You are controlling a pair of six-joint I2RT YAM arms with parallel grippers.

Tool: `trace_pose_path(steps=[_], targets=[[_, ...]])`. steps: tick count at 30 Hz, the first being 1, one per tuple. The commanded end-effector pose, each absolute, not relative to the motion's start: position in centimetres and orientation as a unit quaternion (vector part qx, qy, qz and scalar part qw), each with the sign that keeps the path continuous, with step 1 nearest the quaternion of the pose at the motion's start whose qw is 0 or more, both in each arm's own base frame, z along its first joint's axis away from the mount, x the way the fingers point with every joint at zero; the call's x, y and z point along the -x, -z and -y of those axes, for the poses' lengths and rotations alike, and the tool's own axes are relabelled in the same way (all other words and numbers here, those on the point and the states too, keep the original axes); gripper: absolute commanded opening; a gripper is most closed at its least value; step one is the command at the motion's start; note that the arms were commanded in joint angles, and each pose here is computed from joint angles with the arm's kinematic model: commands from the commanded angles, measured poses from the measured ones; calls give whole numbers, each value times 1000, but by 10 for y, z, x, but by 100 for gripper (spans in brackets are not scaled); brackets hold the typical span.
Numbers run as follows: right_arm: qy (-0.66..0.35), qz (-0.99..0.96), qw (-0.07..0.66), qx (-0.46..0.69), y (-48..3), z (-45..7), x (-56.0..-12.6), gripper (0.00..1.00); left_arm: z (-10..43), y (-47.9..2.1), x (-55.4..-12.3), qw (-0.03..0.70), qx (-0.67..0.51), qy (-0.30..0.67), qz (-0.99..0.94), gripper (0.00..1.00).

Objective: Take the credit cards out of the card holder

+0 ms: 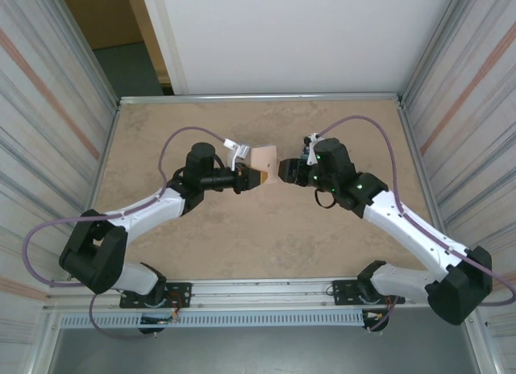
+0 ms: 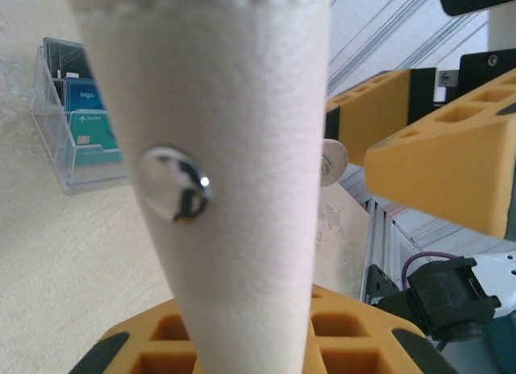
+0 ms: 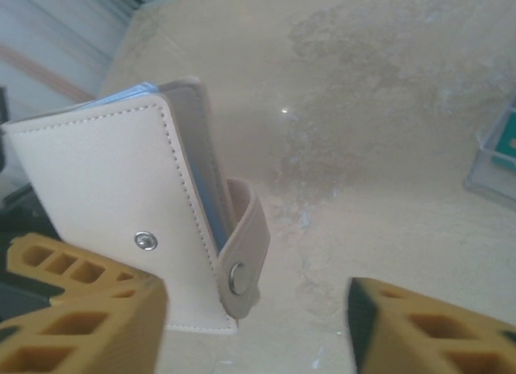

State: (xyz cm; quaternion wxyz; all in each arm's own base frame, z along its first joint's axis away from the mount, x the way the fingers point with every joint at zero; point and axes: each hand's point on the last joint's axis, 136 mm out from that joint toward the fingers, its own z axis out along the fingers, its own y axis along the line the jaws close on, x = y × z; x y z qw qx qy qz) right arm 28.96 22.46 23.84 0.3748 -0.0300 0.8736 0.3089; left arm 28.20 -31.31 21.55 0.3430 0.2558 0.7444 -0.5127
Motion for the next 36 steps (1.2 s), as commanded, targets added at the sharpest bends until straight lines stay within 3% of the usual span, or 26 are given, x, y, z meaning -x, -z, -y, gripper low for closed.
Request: trace_pose_path(steps=[1,8,15,29,36], targets=[[-380,-840,384,53,-252,-228,-288,73,313,-247,-278,363,-293,530,-708,0],[-467,-794,374,103,-265,-235,-280,91,312,-258,-267,352,-328,536,-693,0],[-511,-760,366,166,-276,-252,-268,92,314,-266,-251,333,-362,556,-670,0],[-542,-740,348,192,-284,-263,-263,57,313,-281,-231,323,-397,583,-631,0],[-555,-729,346,203,-288,-263,-257,26,314,-283,-231,321,-394,588,-629,0]])
